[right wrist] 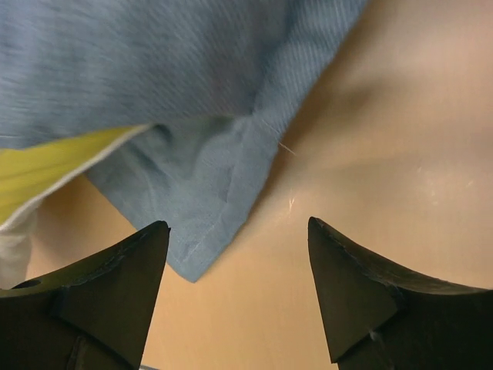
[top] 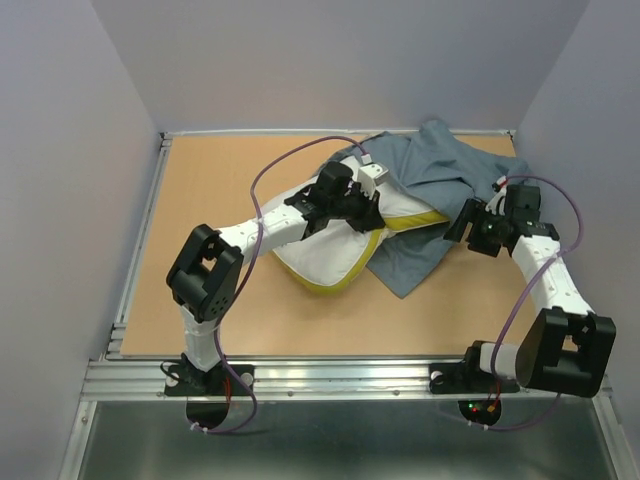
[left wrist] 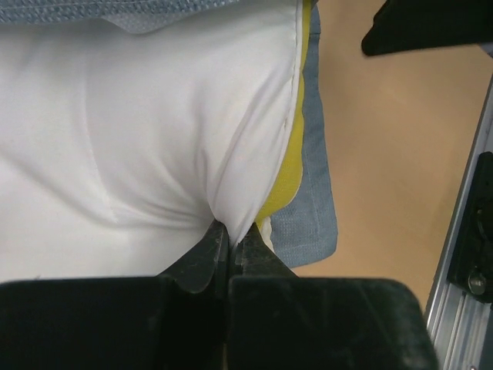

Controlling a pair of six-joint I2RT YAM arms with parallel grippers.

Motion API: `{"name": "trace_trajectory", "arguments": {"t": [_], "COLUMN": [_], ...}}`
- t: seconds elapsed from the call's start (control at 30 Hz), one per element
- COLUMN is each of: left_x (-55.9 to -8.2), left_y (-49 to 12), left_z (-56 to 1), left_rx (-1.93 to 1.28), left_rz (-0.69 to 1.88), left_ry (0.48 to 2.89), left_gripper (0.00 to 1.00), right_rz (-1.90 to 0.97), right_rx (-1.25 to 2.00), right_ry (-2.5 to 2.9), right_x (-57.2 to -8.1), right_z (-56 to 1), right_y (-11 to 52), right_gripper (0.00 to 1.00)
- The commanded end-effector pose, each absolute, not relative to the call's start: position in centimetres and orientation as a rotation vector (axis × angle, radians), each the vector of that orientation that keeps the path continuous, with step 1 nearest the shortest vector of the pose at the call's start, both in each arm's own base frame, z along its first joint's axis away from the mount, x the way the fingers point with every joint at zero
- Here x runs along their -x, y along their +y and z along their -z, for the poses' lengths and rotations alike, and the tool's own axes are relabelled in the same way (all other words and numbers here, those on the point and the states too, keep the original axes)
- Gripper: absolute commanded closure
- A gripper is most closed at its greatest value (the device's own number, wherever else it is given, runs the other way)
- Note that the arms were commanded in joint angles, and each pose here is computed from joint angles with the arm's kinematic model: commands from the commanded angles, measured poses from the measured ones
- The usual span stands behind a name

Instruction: Put the pillow into the pillowcase

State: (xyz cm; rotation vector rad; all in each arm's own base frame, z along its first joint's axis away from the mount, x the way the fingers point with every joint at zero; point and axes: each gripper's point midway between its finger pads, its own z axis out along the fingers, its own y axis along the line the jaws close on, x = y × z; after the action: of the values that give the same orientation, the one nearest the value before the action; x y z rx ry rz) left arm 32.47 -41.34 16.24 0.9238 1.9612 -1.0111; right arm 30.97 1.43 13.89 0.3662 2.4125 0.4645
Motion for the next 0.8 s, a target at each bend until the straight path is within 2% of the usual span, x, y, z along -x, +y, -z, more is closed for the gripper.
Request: {"name": "trace_trajectory", "arguments": {"t": [0.0,0.17,0.2,0.37,0.4,0.43,0.5,0.53,0.57,0.67,0.77], "left_x": [-32.9,-33.0,-33.1,-33.8,-33.9,-34.1,-34.2,-34.4,-34.5,-36.1,-38.8], "left_y": [-43.3,-42.9,-42.9,-42.6,-42.7,-42.6,-42.8,-42.9,-43.0,-42.8,-42.0], "left_z": [-22.4,-22.8,-22.8,-23.0,-23.1,-23.2,-23.4,-23.6,-23.8,-25.8,-29.6], "left_rx": [-0.918,-0.912,-0.911,-0.869,-0.868,-0.861,-0.852,-0.841,-0.835,-0.778,-0.686], "left_rz": [1.132,1.14,1.14,1.162,1.163,1.162,1.169,1.173,1.174,1.145,1.108], "left_ry": [1.767,1.762,1.76,1.773,1.773,1.771,1.769,1.771,1.77,1.738,1.655], "left_gripper": [1.0,1.0,1.0,1.0,1.0,1.0,1.0,1.0,1.0,1.0,1.0], "right_rz": [-0.513,-0.596,-0.618,-0.676,-0.687,-0.706,-0.782,-0.814,-0.87,-1.025,-1.187], "right_rx": [-0.472,-0.528,-0.501,-0.492,-0.483,-0.479,-0.45,-0.42,-0.37,-0.187,0.125], "right_ry": [2.355,2.372,2.298,2.213,2.212,2.214,2.166,2.148,2.122,2.063,2.011], "right_x": [-32.1,-31.1,-32.3,-34.0,-34.3,-34.3,-34.8,-35.0,-34.9,-33.3,-28.3], "right_z": [-12.0,-8.7,-9.3,-8.3,-8.1,-7.8,-8.9,-9.8,-11.4,-15.7,-19.9], "right_y": [1.5,2.6,2.8,3.2,3.3,3.5,4.6,5.3,6.6,11.5,18.3], "right_gripper": [0.22,0.23,0.24,0.32,0.37,0.54,0.74,0.91,0.99,0.99,0.99]}}
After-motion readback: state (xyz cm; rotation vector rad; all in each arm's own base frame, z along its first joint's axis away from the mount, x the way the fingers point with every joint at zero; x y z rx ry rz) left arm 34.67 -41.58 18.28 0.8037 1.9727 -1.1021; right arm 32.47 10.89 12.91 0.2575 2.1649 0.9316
